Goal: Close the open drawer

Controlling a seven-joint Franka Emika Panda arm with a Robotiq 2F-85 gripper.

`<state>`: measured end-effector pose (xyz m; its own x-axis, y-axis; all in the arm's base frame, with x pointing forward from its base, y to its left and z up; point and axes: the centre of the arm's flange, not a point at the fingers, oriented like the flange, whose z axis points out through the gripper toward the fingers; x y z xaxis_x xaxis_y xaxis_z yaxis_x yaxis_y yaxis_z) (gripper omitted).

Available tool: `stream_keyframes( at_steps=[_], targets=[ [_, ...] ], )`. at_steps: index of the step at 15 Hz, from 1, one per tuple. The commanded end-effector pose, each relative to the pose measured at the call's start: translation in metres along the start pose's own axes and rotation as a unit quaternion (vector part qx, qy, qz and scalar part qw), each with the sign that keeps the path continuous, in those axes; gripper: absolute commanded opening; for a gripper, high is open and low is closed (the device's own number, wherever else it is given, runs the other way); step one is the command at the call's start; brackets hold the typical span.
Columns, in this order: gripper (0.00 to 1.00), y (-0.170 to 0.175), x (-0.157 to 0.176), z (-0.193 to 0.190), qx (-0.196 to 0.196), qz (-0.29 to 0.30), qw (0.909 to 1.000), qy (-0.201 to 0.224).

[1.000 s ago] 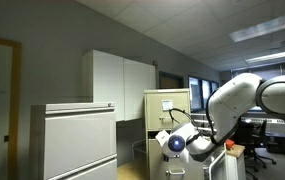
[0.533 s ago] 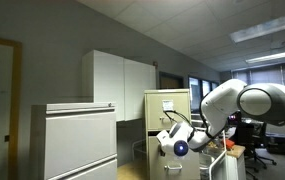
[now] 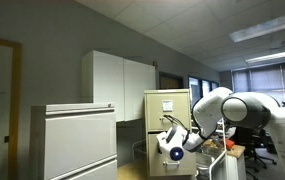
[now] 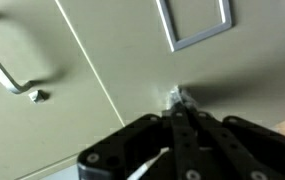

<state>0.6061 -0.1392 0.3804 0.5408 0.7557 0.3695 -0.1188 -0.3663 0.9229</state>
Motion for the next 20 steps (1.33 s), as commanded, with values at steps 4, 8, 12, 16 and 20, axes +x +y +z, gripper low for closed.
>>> stream_keyframes(
  at_steps=[4, 8, 12, 16, 20],
  targets=[
    [0.00, 0.036, -0.001, 0.090, -0.083, 0.050, 0.9946, -0.037],
    [0.00, 0.049, 0.002, 0.102, -0.092, 0.080, 0.9906, -0.063],
    [0.00, 0.066, 0.002, 0.106, -0.098, 0.123, 0.9830, -0.096],
    [0.00, 0.084, 0.003, 0.113, -0.093, 0.181, 0.9683, -0.145],
    [0.00, 0.104, 0.008, 0.123, -0.040, 0.297, 0.9330, -0.199]
  ],
)
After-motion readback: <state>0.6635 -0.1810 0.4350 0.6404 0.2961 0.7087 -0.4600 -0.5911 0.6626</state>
